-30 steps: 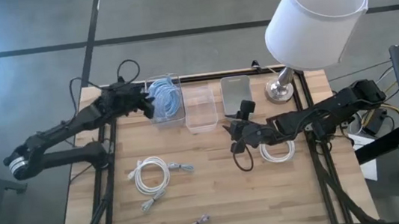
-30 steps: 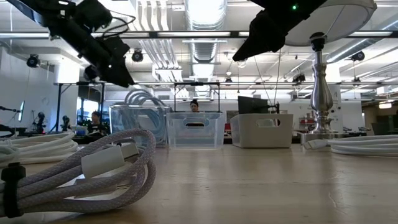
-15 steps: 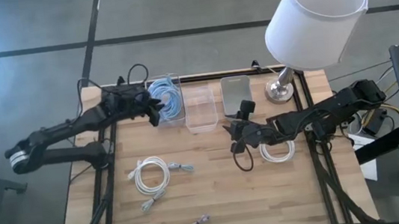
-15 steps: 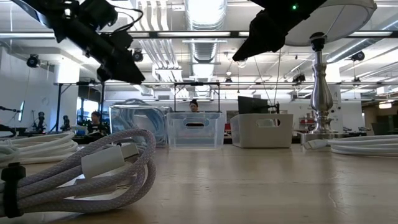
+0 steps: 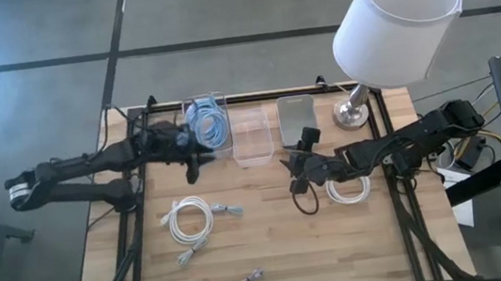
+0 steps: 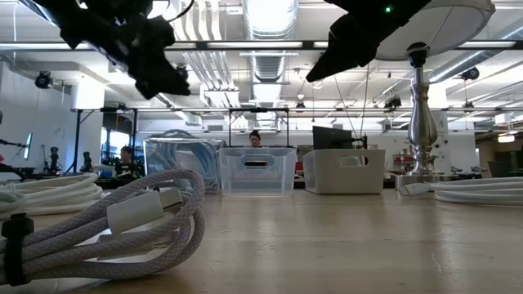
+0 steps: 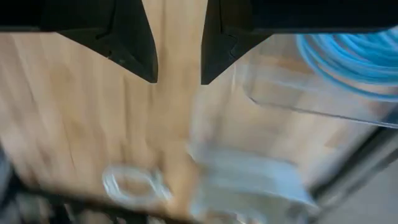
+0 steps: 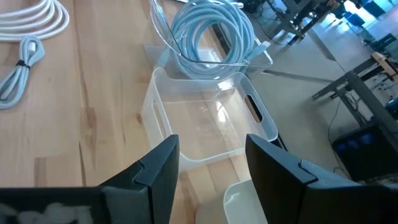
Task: Pick & Place USB Port
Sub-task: Put the left white hdmi cable into the right transparent bin
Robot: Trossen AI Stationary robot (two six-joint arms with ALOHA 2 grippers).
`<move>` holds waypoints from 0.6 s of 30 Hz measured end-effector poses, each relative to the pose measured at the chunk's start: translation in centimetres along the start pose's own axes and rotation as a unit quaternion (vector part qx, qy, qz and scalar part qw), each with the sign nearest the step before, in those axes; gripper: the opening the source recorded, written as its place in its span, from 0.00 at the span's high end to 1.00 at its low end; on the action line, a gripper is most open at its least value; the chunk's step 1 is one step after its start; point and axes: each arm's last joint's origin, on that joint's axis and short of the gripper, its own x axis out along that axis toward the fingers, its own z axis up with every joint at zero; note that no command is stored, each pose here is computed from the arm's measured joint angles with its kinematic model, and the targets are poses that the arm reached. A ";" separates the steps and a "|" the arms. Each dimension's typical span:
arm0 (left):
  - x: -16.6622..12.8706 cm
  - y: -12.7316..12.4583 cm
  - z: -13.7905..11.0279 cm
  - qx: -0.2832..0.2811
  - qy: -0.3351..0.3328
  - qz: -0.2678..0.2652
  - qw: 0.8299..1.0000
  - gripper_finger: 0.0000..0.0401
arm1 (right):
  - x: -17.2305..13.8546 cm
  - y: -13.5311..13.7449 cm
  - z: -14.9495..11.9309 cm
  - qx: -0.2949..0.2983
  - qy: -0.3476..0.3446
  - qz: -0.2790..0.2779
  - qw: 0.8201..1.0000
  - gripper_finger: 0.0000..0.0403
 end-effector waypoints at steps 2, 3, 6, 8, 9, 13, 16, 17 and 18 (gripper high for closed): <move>0.1 -0.9 -0.8 0.033 0.040 -0.017 0.998 0.69 | 0.0 0.0 0.0 0.000 0.000 0.000 1.000 0.55; 0.2 -1.2 -1.2 0.042 0.060 -0.022 0.997 0.69 | 0.0 0.0 0.0 0.000 0.000 0.000 1.000 0.55; 0.2 -2.3 -2.3 0.048 0.112 -0.041 0.992 0.69 | 0.0 0.0 0.0 0.000 0.000 0.000 1.000 0.55; 0.3 -3.1 -2.8 0.049 0.125 -0.057 0.989 0.69 | 0.0 0.0 0.0 -0.001 0.001 0.000 1.000 0.55; 0.3 -3.5 -3.1 0.053 0.131 -0.065 0.988 0.69 | 0.0 0.0 -0.1 -0.001 0.001 0.000 1.000 0.55; 0.6 -4.6 -4.7 0.057 0.158 -0.089 0.982 0.70 | 0.0 0.0 -0.1 -0.002 0.002 0.000 1.000 0.55; 0.8 -4.9 -6.4 0.040 0.187 -0.095 0.977 0.70 | 0.0 0.0 -0.2 -0.002 0.003 0.000 1.000 0.55; 0.9 -4.9 -7.1 0.035 0.197 -0.095 0.975 0.70 | 0.0 0.0 -0.2 -0.002 0.003 0.000 1.000 0.55; 1.0 -4.9 -7.7 0.033 0.206 -0.095 0.973 0.70 | 0.0 0.0 -0.2 -0.002 0.003 0.000 1.000 0.55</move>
